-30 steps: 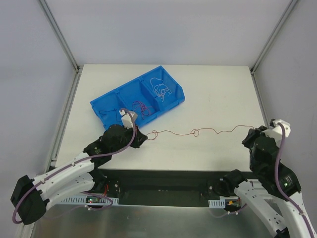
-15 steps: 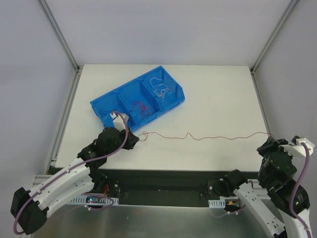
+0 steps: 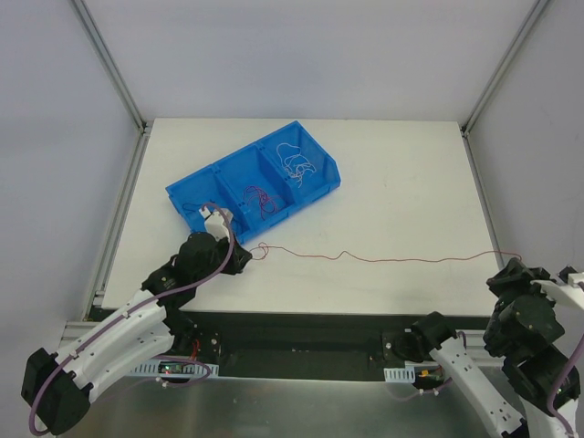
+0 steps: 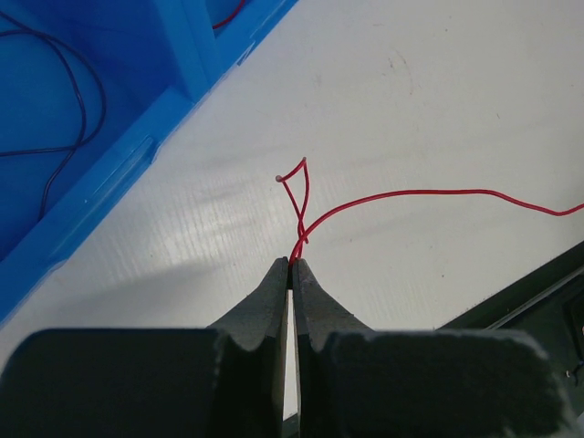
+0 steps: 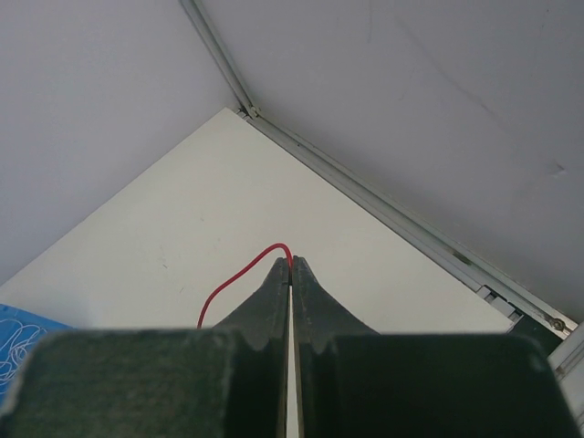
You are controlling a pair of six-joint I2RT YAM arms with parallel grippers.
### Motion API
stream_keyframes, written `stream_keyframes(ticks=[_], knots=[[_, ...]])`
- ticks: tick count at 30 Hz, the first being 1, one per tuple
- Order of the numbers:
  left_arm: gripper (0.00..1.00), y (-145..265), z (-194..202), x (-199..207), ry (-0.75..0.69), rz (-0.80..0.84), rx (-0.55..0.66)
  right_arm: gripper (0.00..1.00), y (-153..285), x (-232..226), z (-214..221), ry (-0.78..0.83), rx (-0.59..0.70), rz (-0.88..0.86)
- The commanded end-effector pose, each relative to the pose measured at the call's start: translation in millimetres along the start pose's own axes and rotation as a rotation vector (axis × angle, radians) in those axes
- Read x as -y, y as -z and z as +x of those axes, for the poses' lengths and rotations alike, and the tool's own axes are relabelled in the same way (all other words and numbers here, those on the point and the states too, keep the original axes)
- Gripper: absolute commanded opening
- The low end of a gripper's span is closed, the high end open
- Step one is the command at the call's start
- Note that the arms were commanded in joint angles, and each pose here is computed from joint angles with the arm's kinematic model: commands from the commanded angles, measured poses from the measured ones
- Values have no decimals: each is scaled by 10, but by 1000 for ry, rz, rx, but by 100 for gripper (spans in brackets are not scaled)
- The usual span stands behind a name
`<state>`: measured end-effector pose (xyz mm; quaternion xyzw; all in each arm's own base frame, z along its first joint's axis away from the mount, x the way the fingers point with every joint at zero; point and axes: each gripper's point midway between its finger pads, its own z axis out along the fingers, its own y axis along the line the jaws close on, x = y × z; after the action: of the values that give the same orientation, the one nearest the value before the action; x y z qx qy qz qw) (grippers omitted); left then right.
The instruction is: Untangle the cables
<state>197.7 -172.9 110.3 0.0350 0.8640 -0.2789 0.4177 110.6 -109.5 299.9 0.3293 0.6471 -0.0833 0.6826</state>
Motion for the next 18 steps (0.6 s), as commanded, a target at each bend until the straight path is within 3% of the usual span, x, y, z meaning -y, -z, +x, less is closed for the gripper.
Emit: stream_keyframes(ticks=[1, 6, 12, 18], knots=[[0, 14, -67, -13, 23, -8, 19, 0, 24, -8, -76, 0, 5, -33], [0, 34, -265, 229, 21, 70, 27, 0, 10, -468, 130, 51, -71, -213], [0, -13, -721, 517, 16, 132, 97, 0, 163, -1444, 676, 102, -293, -570], [0, -218, -1097, 576, 113, 120, 71, 1, 456, -2314, 1114, 11, -489, -886]])
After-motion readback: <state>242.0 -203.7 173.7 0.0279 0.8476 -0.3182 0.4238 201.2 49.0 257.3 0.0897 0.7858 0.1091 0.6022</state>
